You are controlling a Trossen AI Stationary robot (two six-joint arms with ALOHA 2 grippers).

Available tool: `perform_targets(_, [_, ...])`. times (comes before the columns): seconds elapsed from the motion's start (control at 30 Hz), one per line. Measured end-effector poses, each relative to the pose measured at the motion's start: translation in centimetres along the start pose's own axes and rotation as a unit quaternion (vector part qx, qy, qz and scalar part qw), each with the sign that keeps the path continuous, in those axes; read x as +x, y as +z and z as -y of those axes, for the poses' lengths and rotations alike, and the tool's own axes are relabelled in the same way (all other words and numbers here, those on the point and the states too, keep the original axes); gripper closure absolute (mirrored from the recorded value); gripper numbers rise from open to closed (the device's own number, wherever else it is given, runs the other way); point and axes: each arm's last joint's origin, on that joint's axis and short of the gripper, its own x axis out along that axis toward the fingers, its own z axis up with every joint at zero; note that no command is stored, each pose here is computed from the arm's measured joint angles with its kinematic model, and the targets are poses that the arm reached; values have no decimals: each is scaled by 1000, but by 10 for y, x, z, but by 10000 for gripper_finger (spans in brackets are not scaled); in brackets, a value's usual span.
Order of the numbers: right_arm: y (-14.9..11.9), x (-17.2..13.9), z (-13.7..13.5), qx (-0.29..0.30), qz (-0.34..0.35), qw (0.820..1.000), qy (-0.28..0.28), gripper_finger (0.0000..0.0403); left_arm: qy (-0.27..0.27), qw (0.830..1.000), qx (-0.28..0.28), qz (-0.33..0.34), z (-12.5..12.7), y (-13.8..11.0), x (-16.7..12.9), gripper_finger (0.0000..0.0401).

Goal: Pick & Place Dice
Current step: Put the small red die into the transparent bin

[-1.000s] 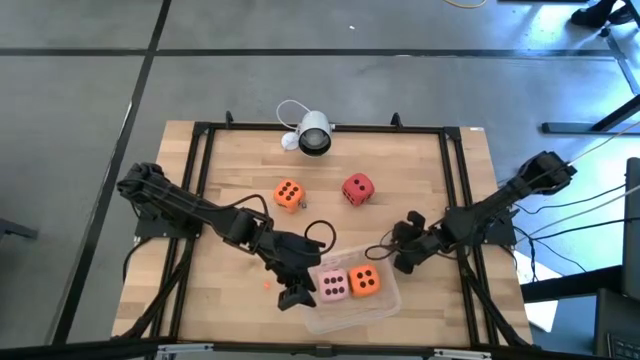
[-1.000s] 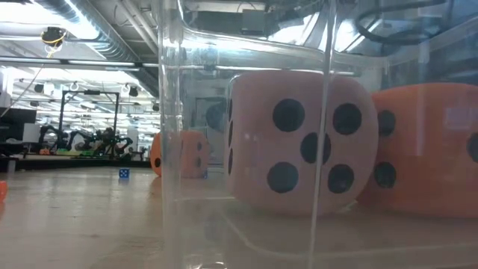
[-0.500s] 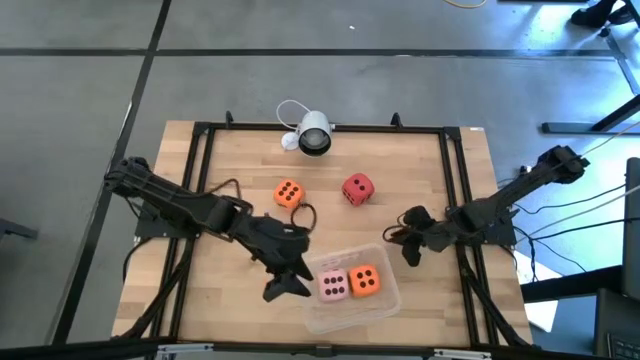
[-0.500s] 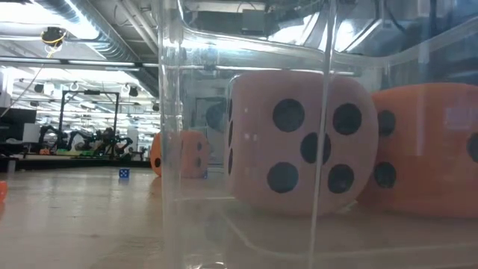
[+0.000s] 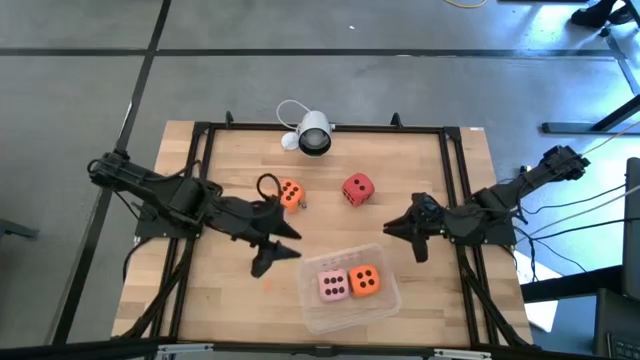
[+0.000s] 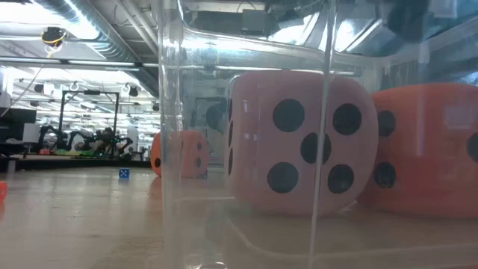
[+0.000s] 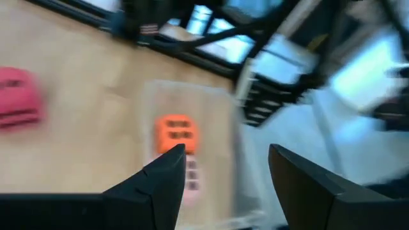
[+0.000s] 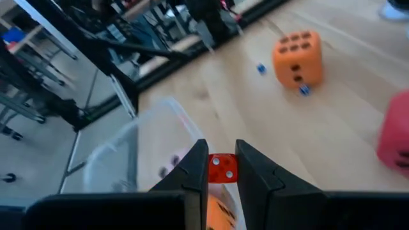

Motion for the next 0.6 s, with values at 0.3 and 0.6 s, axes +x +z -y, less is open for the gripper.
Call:
perform_targets(0.3, [12,31,-47,0,-40,999,20,351,129,984,107,66,-1,-9,-1,187])
perform_targets(0.6, [11,61,-96,-15,-119,992,-33,351,106,984,119,75,-11,-37,3,187])
